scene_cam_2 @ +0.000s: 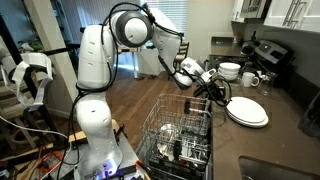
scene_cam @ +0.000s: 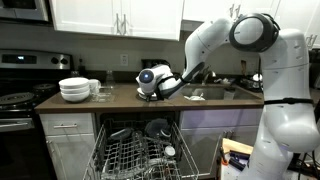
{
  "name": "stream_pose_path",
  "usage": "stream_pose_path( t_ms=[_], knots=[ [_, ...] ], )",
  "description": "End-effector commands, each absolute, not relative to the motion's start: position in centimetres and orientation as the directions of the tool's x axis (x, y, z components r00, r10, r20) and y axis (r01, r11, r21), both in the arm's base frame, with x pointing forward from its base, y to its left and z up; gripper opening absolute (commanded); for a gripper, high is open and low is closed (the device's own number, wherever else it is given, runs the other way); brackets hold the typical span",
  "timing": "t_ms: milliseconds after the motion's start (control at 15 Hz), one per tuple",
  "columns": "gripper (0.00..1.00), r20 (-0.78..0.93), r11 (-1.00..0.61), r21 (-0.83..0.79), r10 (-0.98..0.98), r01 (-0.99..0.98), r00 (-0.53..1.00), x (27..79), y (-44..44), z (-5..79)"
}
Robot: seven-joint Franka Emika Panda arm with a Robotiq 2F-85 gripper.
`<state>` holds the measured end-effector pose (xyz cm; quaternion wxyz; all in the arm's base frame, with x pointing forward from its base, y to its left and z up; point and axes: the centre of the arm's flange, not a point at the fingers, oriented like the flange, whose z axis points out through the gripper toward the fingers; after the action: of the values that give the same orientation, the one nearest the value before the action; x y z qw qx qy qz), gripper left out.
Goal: Put the plate in the dishwasher
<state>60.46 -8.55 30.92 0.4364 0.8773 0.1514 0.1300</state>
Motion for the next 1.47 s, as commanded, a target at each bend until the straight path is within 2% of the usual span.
stream_pose_path(
  t_ms=[0,533,600,667,1200,1400],
  knots=[
    [0.01,0.088,-0.584,0.791,0.403,0.182,0.911,59.9,-7.5,31.6],
    [0.02,0.08,-0.583,0.79,0.405,0.19,0.911,60.2,-6.9,31.0],
    [0.11,0.079,-0.583,0.79,0.402,0.188,0.912,60.2,-7.0,31.0],
    [0.29,0.08,-0.584,0.79,0.399,0.186,0.914,60.3,-7.2,31.0],
    [0.8,0.113,-0.604,0.781,0.39,0.161,0.914,60.5,-8.8,31.1],
    [0.93,0.142,-0.615,0.773,0.411,0.159,0.901,60.6,-9.4,31.4]
  ],
)
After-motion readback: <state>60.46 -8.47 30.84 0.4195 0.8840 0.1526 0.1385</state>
